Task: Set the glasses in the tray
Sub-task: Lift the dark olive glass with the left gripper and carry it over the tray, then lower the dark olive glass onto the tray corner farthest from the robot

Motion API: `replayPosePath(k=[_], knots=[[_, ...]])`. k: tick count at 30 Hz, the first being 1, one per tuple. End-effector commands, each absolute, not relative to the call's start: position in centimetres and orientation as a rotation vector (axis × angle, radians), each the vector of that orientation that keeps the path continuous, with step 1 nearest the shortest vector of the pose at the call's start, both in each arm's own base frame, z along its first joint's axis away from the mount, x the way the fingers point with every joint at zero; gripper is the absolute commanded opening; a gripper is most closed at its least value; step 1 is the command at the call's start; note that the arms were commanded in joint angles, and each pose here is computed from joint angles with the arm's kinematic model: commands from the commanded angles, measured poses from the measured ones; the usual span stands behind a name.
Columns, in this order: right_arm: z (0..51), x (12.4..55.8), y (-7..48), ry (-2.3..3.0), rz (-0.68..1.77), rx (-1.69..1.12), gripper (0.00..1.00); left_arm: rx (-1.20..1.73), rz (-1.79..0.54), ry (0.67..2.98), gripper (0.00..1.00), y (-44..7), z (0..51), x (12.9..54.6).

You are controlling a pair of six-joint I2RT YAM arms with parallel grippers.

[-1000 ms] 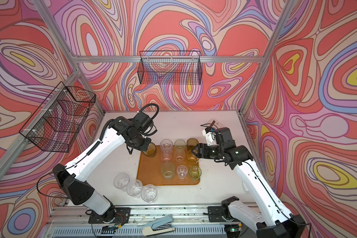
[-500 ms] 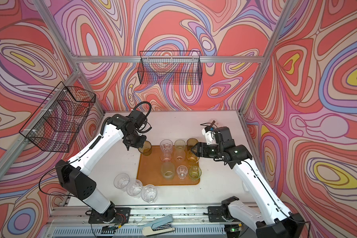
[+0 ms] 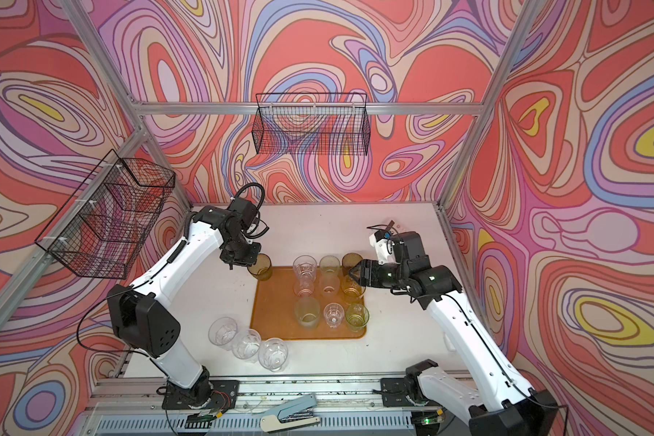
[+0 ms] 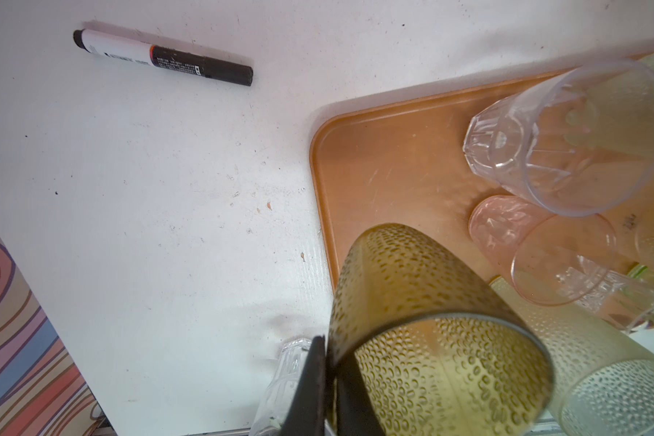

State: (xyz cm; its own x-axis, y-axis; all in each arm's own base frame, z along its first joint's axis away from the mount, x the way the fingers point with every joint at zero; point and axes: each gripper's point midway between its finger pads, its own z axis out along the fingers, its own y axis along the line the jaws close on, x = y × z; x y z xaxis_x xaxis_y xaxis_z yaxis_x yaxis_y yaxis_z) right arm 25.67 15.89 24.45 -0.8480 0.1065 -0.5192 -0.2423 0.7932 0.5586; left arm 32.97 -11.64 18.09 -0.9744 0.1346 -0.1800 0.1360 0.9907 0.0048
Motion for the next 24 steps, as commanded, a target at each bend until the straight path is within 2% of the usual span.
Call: replayPosePath(k=[1,24], knots=[[24.1,25.7,16.0,2.44,0.872,-0.094,0.7,0.195,-0.02,2.948,0.0,-11.9,18.1,33.9],[24.3,26.0,16.4,2.443,0.894,-0.105,0.71,0.174,-0.074,3.017,0.0,-13.6,14.6,36.4]])
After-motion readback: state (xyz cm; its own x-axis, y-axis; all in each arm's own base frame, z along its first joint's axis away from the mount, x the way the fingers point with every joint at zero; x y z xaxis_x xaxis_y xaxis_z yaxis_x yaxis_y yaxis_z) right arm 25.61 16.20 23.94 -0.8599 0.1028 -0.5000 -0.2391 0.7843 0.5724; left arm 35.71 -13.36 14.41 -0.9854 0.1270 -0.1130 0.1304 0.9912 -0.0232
